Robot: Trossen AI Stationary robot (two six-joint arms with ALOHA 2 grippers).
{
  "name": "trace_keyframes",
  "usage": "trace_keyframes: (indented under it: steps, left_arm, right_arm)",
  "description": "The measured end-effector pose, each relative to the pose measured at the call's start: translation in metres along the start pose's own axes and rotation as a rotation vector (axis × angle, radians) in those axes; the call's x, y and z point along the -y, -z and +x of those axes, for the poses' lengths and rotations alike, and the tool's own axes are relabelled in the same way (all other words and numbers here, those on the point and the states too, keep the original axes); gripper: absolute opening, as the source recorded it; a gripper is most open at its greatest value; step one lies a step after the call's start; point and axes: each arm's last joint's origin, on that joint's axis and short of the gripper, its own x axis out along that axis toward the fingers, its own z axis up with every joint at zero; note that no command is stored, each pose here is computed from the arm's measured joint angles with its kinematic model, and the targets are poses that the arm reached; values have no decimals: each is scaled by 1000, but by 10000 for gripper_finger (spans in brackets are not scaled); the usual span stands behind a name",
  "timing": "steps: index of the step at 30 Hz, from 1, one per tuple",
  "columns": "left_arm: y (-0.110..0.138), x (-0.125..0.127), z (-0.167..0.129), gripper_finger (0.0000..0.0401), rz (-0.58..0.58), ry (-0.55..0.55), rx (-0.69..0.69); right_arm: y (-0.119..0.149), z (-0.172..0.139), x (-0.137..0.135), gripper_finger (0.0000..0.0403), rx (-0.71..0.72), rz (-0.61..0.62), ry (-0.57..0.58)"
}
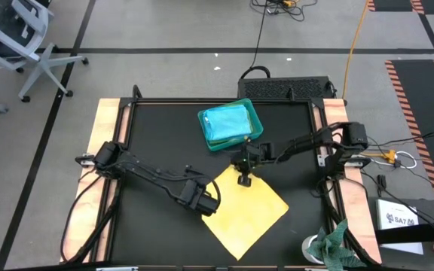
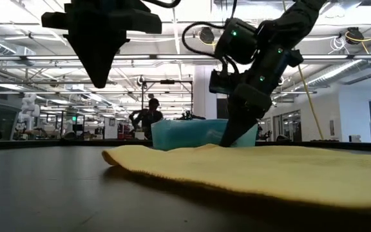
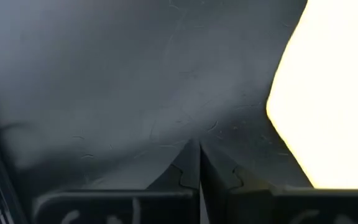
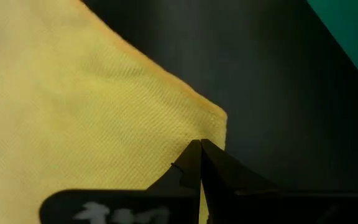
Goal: Fold microfiber towels
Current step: Fold the yellow microfiber towel
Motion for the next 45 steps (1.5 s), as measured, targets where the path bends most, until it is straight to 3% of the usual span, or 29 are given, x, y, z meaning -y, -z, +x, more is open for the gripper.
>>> trace_keyframes:
  steps: [11, 15, 19, 26, 29, 37, 45]
  left_arm:
    - [-1, 0, 0, 6, 0, 0, 0]
    - [-5, -1, 2, 5, -51, -4, -10]
    - [-13, -2, 5, 5, -96, -10, -17]
    - [-35, -4, 13, 3, -57, 9, -42]
    - [-52, 0, 19, 5, -29, 74, -32]
    - [-98, 6, 45, 4, 5, 282, -23]
    - [-106, 9, 71, 42, 49, 376, -26]
  right_arm:
    - [37, -11, 10, 0, -402, -33, 131]
    - [42, -25, 7, 0, -467, 9, 145]
    - [41, -46, 1, 0, -431, 62, 128]
    - [22, -111, -9, 0, -130, 154, 32]
    - [16, -140, -9, 0, 20, 184, -3]
    - [22, -195, -7, 0, 238, 233, -59]
    - [27, -216, -4, 0, 333, 261, -33]
